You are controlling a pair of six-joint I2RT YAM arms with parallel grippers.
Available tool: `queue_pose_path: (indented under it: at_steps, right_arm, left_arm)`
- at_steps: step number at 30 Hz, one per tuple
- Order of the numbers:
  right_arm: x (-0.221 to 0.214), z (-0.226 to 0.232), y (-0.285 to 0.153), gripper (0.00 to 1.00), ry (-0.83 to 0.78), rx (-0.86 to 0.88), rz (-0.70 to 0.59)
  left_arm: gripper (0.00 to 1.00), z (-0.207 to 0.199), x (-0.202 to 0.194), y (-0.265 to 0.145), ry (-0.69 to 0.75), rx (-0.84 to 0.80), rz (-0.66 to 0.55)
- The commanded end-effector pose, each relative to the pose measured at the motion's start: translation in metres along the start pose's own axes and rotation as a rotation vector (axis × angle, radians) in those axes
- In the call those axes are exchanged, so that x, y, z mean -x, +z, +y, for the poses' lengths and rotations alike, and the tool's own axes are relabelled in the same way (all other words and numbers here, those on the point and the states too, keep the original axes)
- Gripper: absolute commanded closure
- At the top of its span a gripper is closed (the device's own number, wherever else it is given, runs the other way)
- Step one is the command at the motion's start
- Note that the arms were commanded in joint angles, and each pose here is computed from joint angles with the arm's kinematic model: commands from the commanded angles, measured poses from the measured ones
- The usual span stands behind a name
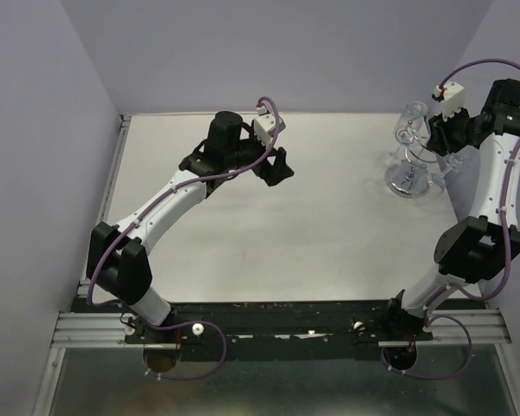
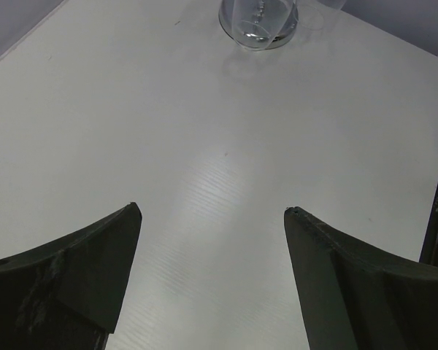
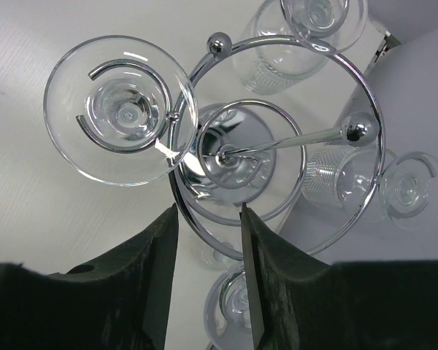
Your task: Take the wine glass off the wine glass rack
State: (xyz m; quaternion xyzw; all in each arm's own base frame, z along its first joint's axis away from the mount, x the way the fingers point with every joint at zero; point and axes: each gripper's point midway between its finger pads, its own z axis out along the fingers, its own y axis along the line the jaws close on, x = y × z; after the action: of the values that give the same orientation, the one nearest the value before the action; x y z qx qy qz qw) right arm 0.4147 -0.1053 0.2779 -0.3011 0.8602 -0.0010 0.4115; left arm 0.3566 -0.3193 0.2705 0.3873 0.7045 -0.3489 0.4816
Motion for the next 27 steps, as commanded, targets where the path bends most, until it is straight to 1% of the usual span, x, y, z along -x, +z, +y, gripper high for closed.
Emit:
queue_pose_path:
  at_steps: [1, 12, 21, 27]
  right_arm:
    - [0.002, 0.009, 0.002, 0.53, 0.001, 0.055, -0.018]
    - [-0.009, 0.013, 0.016, 0.54, 0.021, 0.086, 0.011]
    - [-0.009, 0.020, 0.025, 0.55, 0.027, 0.120, 0.007]
    - [-0.008, 0.027, 0.031, 0.59, 0.024, 0.145, 0.009]
  left_arm:
    - [0.05, -0.004, 0.009, -0.009, 0.018, 0.018, -0.019]
    - [0.05, -0.001, 0.008, -0.008, 0.009, 0.026, -0.015]
    - [0.05, -0.002, 0.005, -0.011, 0.008, 0.035, -0.009]
    - [0.05, -0.001, 0.002, -0.012, 0.005, 0.043, -0.004]
